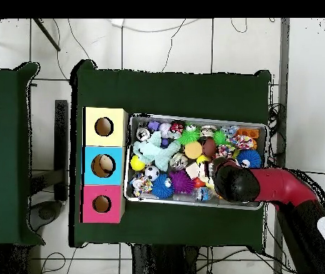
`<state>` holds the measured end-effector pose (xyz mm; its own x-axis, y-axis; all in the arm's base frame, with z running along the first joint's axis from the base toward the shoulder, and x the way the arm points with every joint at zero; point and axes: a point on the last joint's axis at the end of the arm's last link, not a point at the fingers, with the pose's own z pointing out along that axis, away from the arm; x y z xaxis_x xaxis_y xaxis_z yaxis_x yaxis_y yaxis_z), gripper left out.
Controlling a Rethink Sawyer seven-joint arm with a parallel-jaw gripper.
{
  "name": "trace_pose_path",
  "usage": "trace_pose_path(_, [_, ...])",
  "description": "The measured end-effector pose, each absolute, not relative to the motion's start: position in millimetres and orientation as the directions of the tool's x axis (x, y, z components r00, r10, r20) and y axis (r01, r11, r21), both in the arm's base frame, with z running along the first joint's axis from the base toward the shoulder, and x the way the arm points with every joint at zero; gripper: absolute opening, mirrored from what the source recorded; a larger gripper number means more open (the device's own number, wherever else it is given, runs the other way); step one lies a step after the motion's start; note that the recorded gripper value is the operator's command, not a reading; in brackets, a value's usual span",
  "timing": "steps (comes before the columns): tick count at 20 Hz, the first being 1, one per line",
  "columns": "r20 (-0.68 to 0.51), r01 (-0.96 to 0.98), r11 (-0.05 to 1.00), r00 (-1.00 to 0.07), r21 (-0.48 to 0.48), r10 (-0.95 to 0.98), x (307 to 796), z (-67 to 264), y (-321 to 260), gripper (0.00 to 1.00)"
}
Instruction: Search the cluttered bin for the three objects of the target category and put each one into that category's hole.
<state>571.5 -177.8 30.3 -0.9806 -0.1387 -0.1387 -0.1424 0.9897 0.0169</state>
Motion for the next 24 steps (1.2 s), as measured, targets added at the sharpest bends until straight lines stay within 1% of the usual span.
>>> trace_pose_path(10, [-0.116,-0.105,0.994,-0.988,0.014,-0.103,544.1,59.4,-192.5,1.0])
trace_pose_path(24, [-0.072,-0.118,0.992,-0.991,0.05,-0.114,516.6,54.4,-176.5,1.0])
